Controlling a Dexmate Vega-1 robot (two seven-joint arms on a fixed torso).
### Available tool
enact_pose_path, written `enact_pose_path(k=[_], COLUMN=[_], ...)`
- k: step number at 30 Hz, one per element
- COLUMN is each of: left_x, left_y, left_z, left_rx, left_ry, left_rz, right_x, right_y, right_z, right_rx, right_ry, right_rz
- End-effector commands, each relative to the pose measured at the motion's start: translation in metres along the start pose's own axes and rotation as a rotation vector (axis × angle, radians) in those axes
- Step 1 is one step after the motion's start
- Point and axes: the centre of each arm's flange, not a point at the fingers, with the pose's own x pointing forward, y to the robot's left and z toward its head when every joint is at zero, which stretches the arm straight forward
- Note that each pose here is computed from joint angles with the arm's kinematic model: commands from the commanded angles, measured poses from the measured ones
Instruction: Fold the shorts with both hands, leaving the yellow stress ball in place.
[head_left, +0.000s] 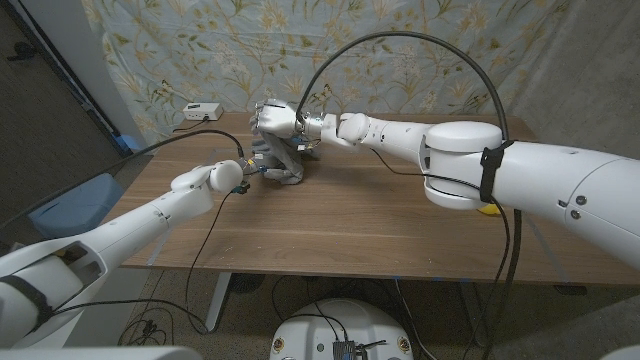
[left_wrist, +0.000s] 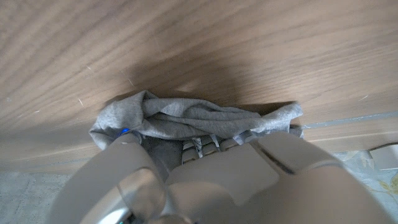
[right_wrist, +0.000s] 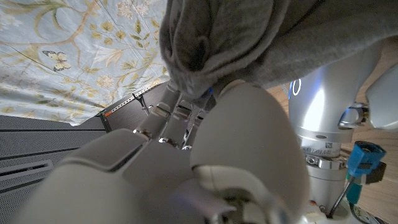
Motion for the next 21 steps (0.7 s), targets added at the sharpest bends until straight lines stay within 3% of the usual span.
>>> enact_pose_path(k=[1,5,10,13,16,21], left_x=[-0.004,-0.011,-0.023,-0.032,-0.042,-0.061], left_y=[0.001,0.005,0.013,0.018,0.025,0.037], left_z=[0.008,0.010,0.013,0.014,0.015,0.020], left_rx=[0.001,0.000,-0.006,-0.004,-0.002,0.009], left_ry=[-0.014,-0.016,-0.017,-0.012,-0.003,0.013], left_rz=[0.010,0.030,0.065,0.084,0.107,0.162], right_x=[0.010,0.008,0.002,-0.001,-0.006,-0.010], right_y=[0.009,0.013,0.017,0.016,0.017,0.020], right_z=[0.008,0.000,-0.018,-0.027,-0.034,-0.038], right_rx=[-0.031,-0.004,0.126,0.138,0.150,0.113], right_ry=[0.080,0.151,0.310,0.369,0.409,0.405], right_rz=[0.080,0.111,0.115,0.101,0.093,0.106])
